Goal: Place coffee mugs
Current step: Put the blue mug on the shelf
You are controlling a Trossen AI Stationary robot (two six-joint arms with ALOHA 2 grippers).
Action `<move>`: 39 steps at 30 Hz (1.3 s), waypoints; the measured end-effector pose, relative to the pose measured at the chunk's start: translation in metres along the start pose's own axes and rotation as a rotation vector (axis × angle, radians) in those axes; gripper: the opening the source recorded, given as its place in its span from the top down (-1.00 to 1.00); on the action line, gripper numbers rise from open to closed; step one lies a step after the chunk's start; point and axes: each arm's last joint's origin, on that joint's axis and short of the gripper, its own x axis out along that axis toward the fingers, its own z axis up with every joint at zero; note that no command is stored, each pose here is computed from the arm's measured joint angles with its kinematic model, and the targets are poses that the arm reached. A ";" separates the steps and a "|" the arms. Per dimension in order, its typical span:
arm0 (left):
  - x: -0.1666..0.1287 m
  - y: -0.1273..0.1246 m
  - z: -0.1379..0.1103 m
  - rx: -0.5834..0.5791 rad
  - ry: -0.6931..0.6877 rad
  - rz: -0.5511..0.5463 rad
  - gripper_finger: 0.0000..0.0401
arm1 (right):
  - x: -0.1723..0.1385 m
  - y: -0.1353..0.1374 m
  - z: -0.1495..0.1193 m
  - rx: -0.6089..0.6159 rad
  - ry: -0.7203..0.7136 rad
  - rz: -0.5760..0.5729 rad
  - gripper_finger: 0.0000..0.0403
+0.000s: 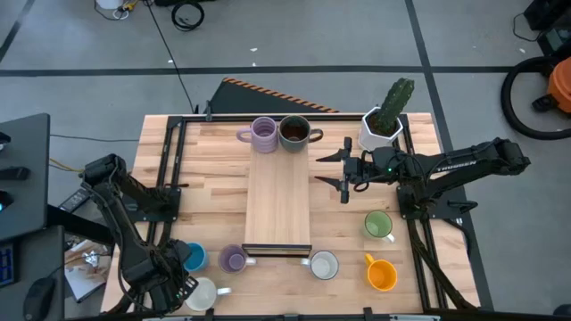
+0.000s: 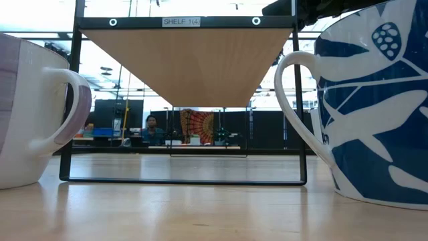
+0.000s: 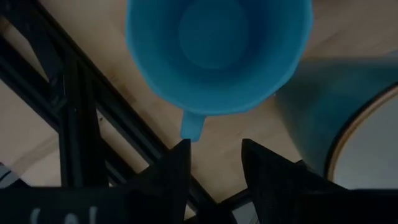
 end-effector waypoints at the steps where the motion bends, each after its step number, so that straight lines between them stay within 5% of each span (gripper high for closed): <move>1: 0.000 0.001 -0.001 0.004 -0.004 0.001 0.25 | 0.000 0.000 0.000 0.000 -0.001 0.000 -0.16; 13: 0.001 0.010 -0.013 0.029 -0.077 -0.005 0.21 | 0.000 0.000 0.000 0.001 -0.001 0.002 -0.16; 28: 0.049 0.025 0.001 0.012 -0.032 -0.062 0.23 | 0.000 0.000 0.001 0.005 -0.007 0.000 -0.16; 39: 0.051 0.022 0.010 0.036 -0.041 -0.054 0.59 | 0.000 0.000 0.000 0.011 -0.002 0.001 -0.16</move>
